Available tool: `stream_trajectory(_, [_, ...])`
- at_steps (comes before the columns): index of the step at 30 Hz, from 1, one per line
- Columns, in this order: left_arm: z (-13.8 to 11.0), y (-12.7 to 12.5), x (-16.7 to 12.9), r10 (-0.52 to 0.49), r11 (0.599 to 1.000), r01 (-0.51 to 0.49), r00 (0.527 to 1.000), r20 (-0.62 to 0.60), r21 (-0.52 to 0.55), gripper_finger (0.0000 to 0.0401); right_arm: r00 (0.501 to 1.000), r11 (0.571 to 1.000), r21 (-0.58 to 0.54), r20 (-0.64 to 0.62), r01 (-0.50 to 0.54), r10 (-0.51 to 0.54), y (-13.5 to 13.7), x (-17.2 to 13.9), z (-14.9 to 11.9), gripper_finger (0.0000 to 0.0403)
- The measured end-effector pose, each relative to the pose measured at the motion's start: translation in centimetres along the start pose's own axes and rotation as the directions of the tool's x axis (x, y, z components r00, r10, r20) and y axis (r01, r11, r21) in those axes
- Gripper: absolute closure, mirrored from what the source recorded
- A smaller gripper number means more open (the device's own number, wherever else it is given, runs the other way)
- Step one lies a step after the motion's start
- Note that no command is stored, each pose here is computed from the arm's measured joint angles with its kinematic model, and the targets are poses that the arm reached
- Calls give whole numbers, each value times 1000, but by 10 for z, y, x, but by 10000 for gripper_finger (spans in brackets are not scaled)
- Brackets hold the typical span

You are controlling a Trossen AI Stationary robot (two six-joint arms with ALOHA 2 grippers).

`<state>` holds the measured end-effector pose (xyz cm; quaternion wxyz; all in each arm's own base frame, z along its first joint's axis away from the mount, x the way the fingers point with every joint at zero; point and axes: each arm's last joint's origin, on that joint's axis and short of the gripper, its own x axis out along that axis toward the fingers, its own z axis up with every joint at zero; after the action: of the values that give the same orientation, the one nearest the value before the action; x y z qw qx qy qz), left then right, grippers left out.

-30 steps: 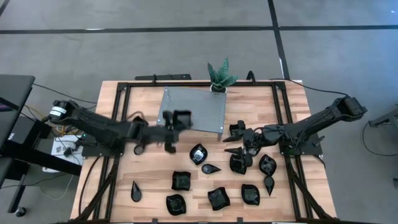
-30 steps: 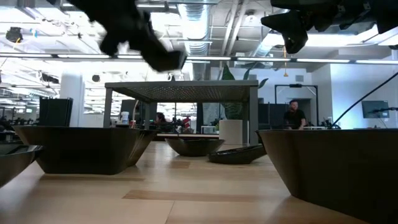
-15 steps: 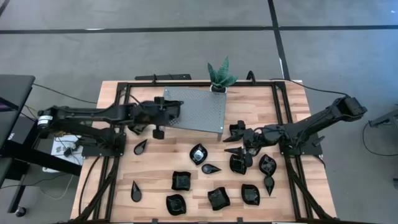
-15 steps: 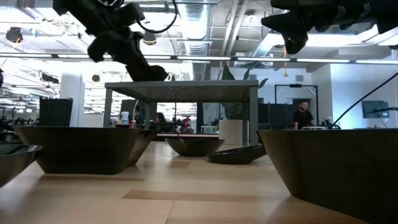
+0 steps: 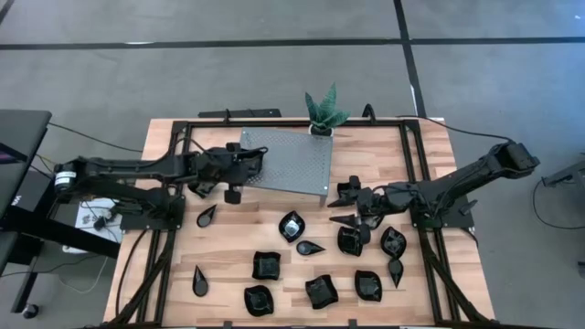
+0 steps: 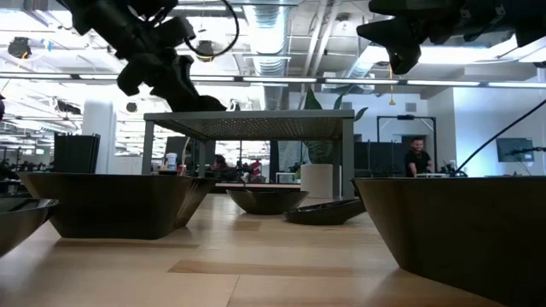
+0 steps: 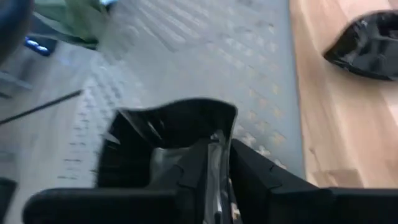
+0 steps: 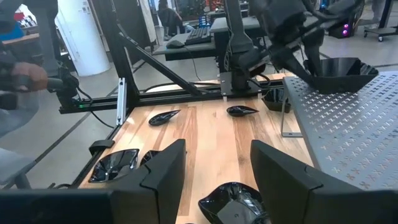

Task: Pick & Place Mini shaped plates
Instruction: Stack the black distorted square plate on top of the black distorted square plate on the shelf

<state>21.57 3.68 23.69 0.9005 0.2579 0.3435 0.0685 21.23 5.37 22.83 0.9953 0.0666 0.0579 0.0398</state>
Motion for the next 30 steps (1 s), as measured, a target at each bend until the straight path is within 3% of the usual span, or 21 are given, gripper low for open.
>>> stream_trajectory(8, [25, -15, -29, 141, 989, -144, 986, 94, 25, 279, 1000, 1000, 0, 0, -2, 2, 0, 0, 0, 227])
stream_trajectory(13, [33, -36, -57, 117, 983, -90, 979, 166, -162, 252, 1000, 1000, -1, -1, -3, 3, 0, 0, 0, 225])
stream_trajectory(16, [24, -51, -69, 46, 970, -16, 992, 114, -244, 245, 1000, 1000, -1, -1, -3, 3, 0, 0, 0, 223])
stream_trajectory(20, [10, -67, -78, -42, 907, 41, 999, 8, -418, 249, 1000, 1000, -1, -1, -3, 3, 0, 0, 0, 223])
stream_trajectory(26, [-18, -78, -68, -15, 813, -77, 988, -152, -577, 258, 1000, 1000, -1, 1, -3, 3, 0, 0, 0, 221])
stream_trajectory(30, [-40, -86, -56, -9, 802, -133, 972, -235, -582, 258, 1000, 1000, -1, 0, -3, 3, 0, 0, 0, 220])
